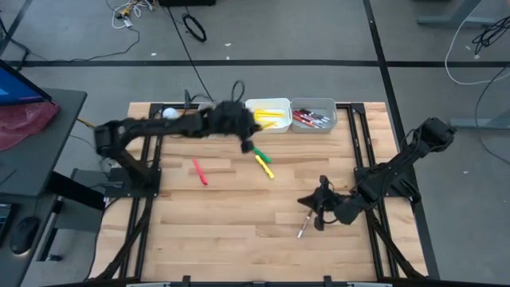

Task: Pick & Place Markers
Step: Put the yellow pen into the white bin

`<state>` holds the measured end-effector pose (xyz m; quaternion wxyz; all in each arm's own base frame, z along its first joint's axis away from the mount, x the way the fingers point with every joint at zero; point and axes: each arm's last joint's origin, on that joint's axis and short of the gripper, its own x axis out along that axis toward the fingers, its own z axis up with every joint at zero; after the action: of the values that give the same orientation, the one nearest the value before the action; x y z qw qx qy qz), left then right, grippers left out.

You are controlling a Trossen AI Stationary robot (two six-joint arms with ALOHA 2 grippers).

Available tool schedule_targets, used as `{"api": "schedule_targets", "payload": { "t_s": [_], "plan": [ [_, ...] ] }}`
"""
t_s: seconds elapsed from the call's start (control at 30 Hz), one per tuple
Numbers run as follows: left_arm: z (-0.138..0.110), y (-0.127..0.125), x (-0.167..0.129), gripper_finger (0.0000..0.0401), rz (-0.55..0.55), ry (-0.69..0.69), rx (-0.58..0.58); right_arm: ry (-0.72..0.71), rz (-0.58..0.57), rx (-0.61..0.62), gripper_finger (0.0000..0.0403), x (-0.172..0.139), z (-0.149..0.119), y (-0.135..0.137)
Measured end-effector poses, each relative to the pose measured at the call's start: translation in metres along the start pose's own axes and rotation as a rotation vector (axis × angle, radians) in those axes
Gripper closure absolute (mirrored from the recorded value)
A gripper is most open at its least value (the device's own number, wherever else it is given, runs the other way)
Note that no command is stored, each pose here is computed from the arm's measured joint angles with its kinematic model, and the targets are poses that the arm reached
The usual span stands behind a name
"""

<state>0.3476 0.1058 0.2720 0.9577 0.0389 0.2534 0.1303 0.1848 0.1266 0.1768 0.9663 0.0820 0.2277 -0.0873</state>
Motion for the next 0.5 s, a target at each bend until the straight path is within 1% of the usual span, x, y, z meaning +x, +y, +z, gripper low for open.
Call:
{"api": "schedule_targets", "payload": {
  "t_s": [0.1,0.2,0.27,0.3,0.4,0.5],
  "plan": [
    [0.010,0.027,0.028,0.0365,-0.040,-0.022,0.103,-0.050,-0.068,-0.004,0.0399,0.003,0.004,-0.004],
    [0.013,0.050,0.062,0.0365,-0.070,-0.024,0.165,-0.073,-0.097,0.019,0.0399,0.006,0.008,-0.008],
    [0.007,0.065,0.082,0.0365,-0.080,0.016,0.168,-0.081,-0.103,0.042,0.0399,0.008,0.010,-0.010],
    [0.006,0.074,0.092,0.0365,-0.064,0.020,0.168,-0.080,-0.104,0.052,0.0399,0.009,0.010,-0.010],
    [-0.007,0.098,0.113,0.0364,-0.047,0.113,0.156,-0.085,-0.097,0.077,0.0399,0.009,0.011,-0.010],
    [-0.024,0.117,0.126,0.0359,-0.049,0.218,0.139,-0.092,-0.092,0.089,0.0399,0.009,0.012,-0.010]
  ]
}}
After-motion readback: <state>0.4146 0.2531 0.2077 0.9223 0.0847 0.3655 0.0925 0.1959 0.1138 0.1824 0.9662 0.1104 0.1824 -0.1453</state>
